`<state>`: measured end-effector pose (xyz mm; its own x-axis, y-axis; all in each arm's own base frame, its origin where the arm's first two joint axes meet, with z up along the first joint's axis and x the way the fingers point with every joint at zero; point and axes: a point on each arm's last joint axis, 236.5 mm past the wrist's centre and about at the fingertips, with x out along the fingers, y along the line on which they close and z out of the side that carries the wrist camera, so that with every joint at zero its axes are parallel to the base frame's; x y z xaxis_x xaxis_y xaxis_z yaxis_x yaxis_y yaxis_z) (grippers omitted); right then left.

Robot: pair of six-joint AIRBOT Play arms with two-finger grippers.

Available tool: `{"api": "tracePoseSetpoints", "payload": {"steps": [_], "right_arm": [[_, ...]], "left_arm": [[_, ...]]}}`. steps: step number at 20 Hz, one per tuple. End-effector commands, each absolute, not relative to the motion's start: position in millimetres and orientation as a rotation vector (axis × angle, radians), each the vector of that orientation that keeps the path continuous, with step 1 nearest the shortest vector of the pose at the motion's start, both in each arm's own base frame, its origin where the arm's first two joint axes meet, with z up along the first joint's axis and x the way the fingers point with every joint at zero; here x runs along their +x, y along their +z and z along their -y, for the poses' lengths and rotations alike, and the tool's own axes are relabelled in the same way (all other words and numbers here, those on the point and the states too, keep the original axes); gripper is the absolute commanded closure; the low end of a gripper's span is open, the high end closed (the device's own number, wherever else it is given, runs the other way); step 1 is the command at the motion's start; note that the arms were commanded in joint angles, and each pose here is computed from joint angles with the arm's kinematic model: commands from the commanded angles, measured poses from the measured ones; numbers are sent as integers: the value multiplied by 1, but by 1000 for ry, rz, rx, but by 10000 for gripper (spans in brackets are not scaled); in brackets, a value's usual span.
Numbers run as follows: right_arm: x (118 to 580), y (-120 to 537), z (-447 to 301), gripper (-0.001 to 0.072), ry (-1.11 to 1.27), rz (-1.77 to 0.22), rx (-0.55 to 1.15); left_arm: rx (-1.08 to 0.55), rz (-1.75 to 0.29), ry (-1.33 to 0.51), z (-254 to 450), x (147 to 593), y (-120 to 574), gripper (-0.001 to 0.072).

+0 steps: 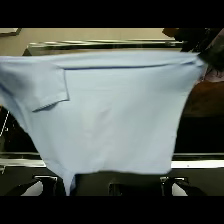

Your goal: Fold the clothes and pants, and hang the long-sleeved shirts on hangers.

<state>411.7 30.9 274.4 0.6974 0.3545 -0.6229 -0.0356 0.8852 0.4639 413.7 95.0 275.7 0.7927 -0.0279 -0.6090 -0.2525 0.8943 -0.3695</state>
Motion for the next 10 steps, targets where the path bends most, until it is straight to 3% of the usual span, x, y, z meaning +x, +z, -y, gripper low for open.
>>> {"api": "tracePoseSetpoints", "payload": {"steps": [1,6,10], "right_arm": [[476,132,-42,684,215,-1045,414],[561,11,-14,684,84,-1027,494],[573,-18,1,684,41,-1019,500]], "left_arm": [[-466,-856,41,-90,494,141,690],[-484,-894,67,-90,573,15,690],[-458,-892,68,-98,593,-12,690]]}}
